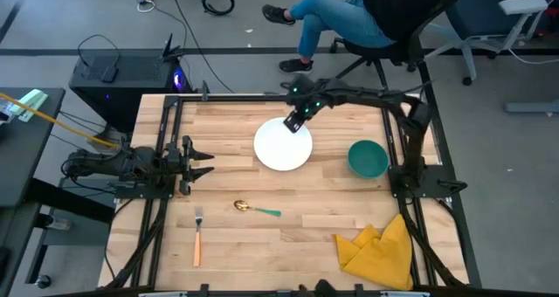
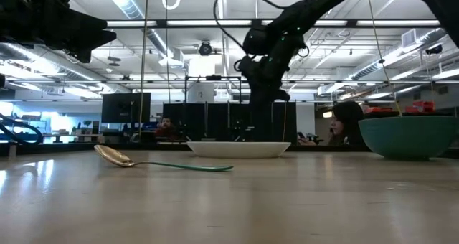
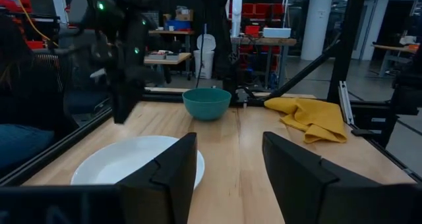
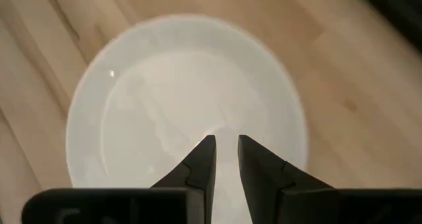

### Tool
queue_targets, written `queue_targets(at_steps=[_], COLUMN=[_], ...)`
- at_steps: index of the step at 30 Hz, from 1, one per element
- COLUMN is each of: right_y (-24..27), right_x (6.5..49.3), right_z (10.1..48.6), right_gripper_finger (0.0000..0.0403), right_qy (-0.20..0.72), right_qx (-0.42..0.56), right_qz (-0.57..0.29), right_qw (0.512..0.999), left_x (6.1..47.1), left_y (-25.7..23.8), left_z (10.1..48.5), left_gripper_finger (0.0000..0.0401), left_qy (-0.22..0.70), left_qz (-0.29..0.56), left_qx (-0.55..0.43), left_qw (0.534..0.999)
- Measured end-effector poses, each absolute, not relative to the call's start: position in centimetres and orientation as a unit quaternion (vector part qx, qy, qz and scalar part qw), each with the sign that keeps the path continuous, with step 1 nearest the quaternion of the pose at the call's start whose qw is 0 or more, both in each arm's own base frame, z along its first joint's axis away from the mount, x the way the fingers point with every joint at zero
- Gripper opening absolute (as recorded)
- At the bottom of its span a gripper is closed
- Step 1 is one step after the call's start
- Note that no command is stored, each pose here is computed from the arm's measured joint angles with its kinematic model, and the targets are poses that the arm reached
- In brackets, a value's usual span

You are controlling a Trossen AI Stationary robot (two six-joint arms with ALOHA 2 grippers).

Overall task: Set table place
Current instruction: Move the white plate to the middle of the table

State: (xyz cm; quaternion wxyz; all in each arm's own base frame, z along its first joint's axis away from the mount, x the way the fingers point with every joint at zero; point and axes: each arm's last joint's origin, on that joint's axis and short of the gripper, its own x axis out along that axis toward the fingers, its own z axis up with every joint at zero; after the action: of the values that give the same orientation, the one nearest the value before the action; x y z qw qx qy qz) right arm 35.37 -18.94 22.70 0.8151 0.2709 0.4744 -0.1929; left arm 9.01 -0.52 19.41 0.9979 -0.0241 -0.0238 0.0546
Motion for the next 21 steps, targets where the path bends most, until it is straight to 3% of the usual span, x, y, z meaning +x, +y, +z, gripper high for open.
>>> queue_targets(at_steps=[10, 21], right_y=[-16.9, -16.8], right_x=[37.5, 37.4], right_z=[19.4, 19.0], right_gripper_finger=[0.0072, 0.0072], right_qy=[0.515, 0.528], right_qx=[0.264, 0.267], right_qz=[-0.166, -0.167], right_qw=[0.798, 0.789], left_x=[9.0, 9.0], left_y=[-0.5, -0.5], left_z=[19.4, 19.4], left_gripper_finger=[0.0178, 0.0174], left_qy=[-0.023, -0.023], left_qz=[0.054, 0.055], left_qx=[-0.024, -0.024], left_qw=[0.998, 0.998])
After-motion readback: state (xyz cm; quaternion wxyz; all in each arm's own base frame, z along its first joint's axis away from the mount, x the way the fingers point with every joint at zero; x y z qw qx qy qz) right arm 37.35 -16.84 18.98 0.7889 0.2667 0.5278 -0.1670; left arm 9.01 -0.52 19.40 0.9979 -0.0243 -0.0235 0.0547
